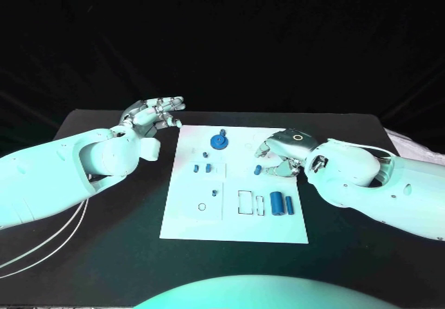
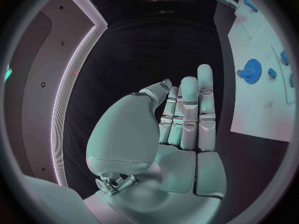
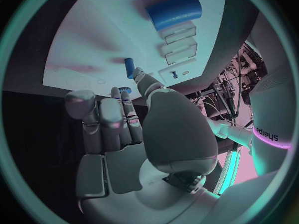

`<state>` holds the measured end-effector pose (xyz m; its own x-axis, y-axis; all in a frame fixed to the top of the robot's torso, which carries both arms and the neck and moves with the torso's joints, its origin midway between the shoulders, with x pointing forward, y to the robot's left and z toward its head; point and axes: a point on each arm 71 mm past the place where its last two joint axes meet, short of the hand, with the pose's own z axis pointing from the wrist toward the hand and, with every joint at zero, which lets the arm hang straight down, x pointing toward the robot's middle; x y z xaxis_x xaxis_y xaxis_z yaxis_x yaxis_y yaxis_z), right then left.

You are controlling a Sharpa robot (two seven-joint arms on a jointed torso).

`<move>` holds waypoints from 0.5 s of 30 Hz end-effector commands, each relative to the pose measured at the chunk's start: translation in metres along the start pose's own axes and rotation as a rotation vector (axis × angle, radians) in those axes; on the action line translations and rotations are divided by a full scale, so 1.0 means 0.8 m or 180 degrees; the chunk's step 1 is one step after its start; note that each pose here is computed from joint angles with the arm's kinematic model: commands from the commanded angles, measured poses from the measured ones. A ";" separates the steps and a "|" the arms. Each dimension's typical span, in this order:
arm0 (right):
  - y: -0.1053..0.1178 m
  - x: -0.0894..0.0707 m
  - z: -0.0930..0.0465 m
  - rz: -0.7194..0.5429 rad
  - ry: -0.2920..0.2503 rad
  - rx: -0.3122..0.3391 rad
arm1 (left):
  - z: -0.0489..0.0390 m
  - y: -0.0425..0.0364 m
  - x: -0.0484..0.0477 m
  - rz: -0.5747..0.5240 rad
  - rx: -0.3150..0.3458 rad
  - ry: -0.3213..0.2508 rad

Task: Assemble the parts on the task board

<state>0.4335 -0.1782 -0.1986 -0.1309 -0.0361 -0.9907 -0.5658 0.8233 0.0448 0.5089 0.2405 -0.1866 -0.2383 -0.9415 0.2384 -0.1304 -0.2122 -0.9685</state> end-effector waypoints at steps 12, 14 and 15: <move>0.008 0.023 0.015 -0.0065 0.0305 -0.0092 | 0.000 0.0003 0.003 -0.0001 0.0019 0.0073; 0.009 0.024 0.017 -0.0053 0.0307 -0.0111 | 0.000 0.0004 0.003 -0.0002 0.0018 0.0075; 0.009 0.025 0.017 -0.0046 0.0305 -0.0118 | 0.000 0.0004 0.003 -0.0002 0.0017 0.0075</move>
<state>0.4388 -0.1663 -0.2174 -0.1874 -0.0834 -0.9787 -0.5800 0.8136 0.0417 0.5088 0.2409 -0.1874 -0.2390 -0.9416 0.2372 -0.1312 -0.2108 -0.9687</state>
